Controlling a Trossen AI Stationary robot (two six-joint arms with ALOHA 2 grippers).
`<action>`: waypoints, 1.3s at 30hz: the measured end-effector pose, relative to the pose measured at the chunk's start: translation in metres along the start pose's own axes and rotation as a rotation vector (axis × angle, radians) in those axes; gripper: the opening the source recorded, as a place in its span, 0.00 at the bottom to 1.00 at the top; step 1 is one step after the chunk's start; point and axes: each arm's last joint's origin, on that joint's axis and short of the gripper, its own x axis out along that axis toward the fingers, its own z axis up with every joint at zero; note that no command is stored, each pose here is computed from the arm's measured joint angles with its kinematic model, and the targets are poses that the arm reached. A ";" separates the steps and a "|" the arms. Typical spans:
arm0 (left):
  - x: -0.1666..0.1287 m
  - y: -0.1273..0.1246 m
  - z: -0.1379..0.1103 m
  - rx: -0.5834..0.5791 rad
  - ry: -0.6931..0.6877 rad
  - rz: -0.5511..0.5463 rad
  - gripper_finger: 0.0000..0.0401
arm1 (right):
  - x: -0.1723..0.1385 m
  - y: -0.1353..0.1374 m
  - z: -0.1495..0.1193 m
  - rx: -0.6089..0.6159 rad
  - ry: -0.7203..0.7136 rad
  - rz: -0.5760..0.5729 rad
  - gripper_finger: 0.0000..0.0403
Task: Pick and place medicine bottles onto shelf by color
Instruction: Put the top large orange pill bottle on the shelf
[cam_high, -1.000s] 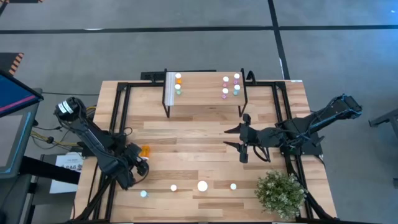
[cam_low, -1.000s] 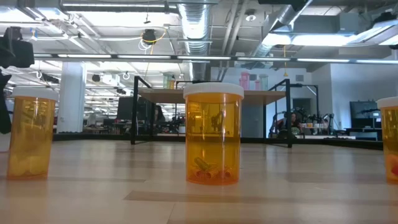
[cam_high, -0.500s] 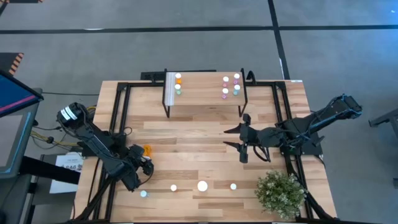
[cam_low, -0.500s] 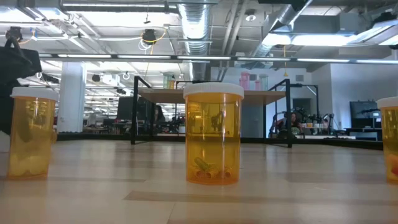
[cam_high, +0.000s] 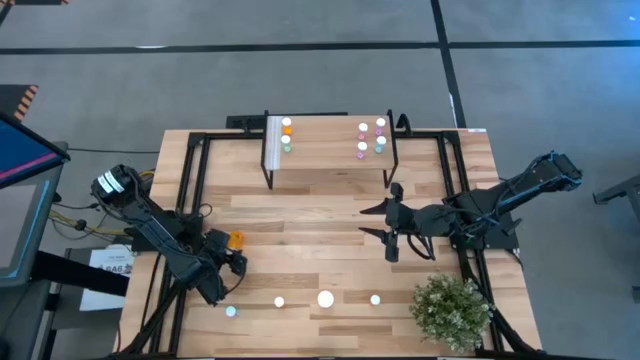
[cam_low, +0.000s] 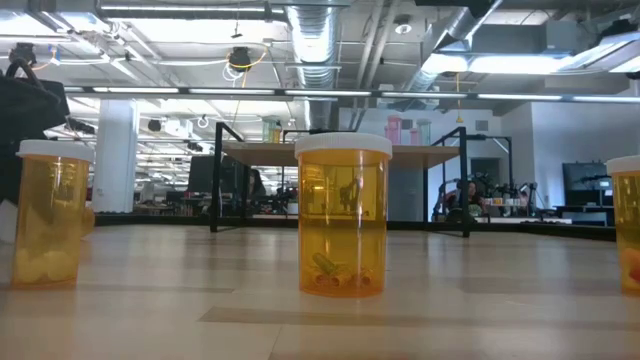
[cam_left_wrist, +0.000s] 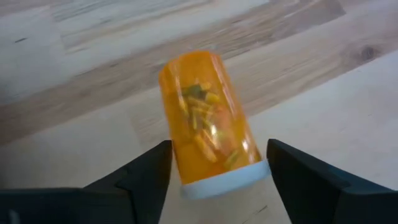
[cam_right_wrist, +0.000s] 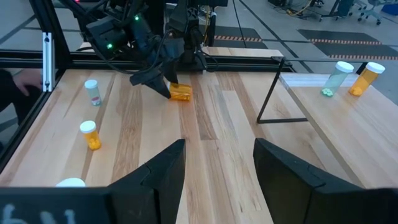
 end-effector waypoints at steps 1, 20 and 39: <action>0.000 0.000 0.000 0.000 -0.004 -0.002 0.60 | 0.000 0.000 0.000 0.000 0.000 0.000 0.52; -0.038 -0.018 0.026 0.117 -0.051 -0.155 0.48 | 0.004 0.003 0.001 -0.119 -0.017 0.075 0.52; -0.069 -0.085 0.143 0.375 -0.095 -0.394 0.48 | 0.098 0.041 -0.018 -0.787 -0.081 -0.115 0.60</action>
